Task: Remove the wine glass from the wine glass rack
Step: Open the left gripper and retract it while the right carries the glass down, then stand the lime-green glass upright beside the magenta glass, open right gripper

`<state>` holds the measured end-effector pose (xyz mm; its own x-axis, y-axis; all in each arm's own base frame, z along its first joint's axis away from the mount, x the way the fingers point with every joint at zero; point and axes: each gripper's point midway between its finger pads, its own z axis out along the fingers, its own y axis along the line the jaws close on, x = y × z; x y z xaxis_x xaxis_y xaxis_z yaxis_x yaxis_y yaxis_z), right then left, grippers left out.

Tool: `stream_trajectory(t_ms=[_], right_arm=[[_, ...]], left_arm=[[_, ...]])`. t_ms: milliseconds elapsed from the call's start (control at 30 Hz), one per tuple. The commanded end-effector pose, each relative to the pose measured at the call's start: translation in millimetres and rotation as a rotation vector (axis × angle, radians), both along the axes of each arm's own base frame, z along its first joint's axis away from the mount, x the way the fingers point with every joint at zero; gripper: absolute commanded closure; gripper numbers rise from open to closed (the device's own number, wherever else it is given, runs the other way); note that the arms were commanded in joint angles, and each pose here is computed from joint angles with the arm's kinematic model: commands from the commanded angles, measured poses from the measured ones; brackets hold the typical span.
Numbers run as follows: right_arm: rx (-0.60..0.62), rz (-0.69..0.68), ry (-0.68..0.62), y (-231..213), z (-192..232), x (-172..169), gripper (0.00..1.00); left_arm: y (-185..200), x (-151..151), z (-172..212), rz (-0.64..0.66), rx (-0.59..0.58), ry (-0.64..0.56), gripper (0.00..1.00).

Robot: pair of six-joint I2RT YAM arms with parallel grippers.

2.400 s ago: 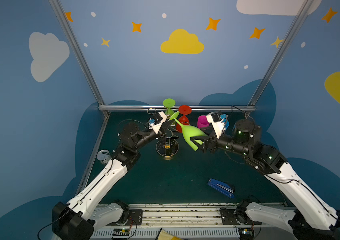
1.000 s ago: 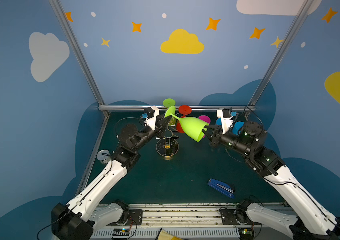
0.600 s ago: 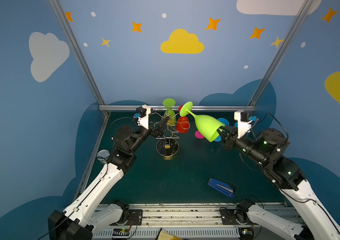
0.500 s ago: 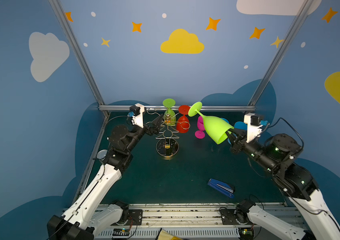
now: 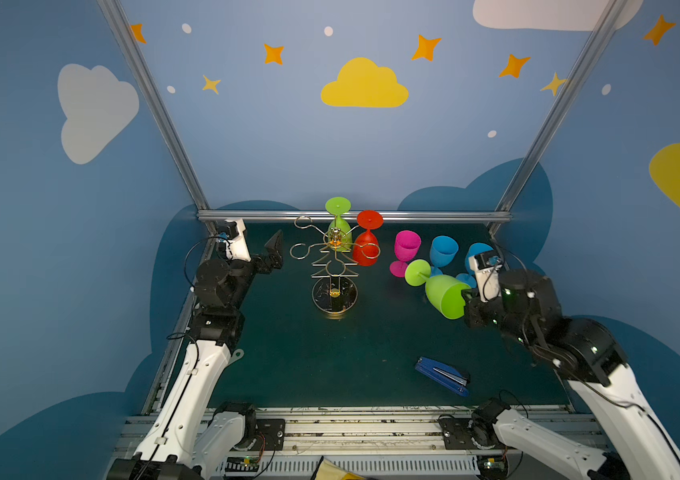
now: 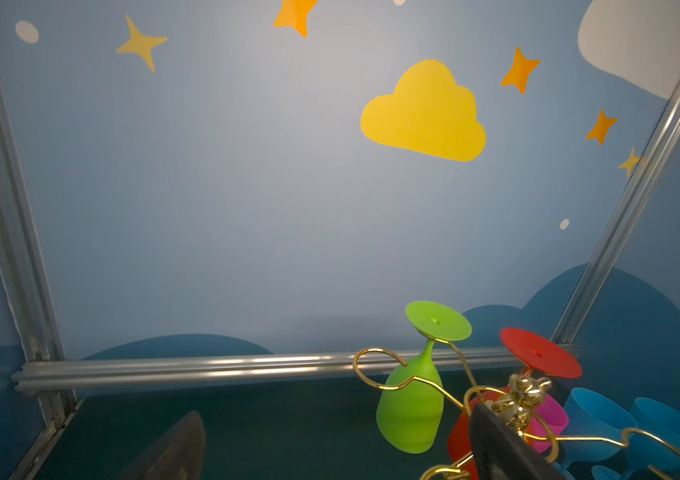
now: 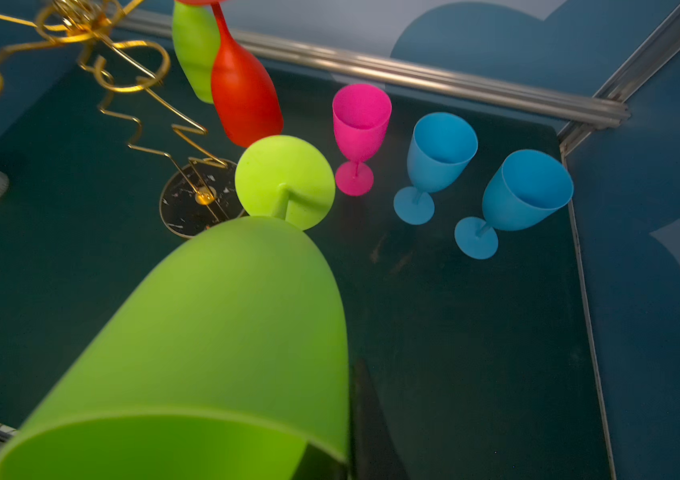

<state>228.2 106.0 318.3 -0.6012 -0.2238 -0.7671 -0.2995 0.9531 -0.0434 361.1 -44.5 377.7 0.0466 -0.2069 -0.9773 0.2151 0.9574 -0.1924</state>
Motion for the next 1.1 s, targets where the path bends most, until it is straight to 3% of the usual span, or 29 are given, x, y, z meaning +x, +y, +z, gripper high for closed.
stream_trajectory(t_ms=[0,133,533,767,1067], right_arm=[[-0.070,0.003,0.112,6.1,-24.7,15.9,1.00],[-0.105,0.028,0.230,21.5,-51.9,44.3,1.00],[-0.118,0.056,0.399,43.1,-105.7,110.0,1.00],[-0.176,0.036,0.498,44.7,-124.2,132.2,1.00],[-0.236,-0.035,0.732,44.5,-158.1,147.0,0.99]], left_arm=[[5.6,-5.8,13.6,0.006,-0.028,-0.039,0.03],[9.7,-11.2,11.1,0.016,-0.025,-0.042,0.03],[18.9,-19.5,10.8,0.051,-0.032,-0.056,0.02],[19.7,-18.5,8.7,0.054,-0.037,-0.050,0.01],[23.3,-17.5,5.1,0.069,-0.044,-0.040,0.01]])
